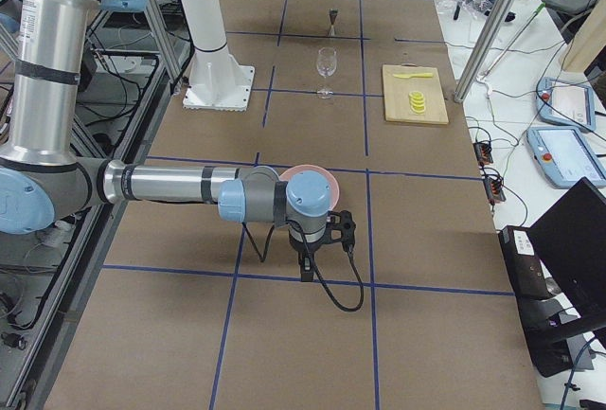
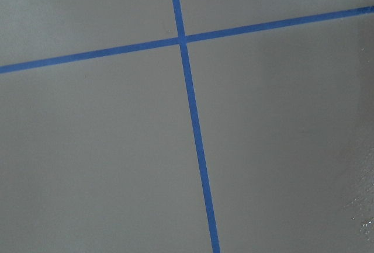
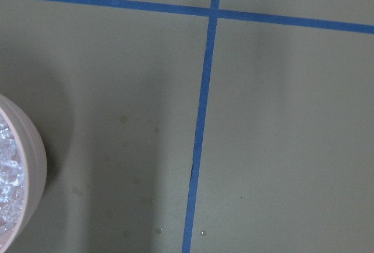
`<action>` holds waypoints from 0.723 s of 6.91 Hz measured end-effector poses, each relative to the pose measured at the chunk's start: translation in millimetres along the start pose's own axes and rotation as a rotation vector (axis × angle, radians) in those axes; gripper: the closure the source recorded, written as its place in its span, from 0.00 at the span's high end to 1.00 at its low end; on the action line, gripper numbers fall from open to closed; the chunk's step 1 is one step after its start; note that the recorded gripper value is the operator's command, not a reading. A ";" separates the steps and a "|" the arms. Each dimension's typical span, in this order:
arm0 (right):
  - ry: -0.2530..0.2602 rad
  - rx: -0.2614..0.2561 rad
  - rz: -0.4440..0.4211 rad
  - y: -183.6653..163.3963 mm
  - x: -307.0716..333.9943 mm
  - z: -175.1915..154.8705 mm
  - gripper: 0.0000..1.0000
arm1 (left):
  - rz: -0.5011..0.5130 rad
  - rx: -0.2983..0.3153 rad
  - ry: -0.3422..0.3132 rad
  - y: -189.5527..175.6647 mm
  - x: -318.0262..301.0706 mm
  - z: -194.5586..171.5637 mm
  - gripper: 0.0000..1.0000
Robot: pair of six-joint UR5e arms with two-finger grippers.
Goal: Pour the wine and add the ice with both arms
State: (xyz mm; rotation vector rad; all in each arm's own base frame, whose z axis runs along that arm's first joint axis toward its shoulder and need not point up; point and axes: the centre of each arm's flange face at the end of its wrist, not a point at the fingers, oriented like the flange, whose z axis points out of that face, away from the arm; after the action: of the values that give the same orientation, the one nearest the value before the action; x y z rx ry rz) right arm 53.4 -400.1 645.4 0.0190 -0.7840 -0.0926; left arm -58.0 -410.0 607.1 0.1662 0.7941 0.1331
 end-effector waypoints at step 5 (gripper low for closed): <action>-0.002 -0.022 0.013 14.0 10.3 11.4 1.00 | 0.005 -0.003 -0.011 5.5 -3.6 0.5 1.00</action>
State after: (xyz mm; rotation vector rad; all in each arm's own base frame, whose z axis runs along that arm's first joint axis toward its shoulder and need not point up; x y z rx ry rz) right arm 53.8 -386.9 661.4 -0.0070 -0.7854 -0.0890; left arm -60.4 -405.3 611.1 0.1659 0.7824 0.1380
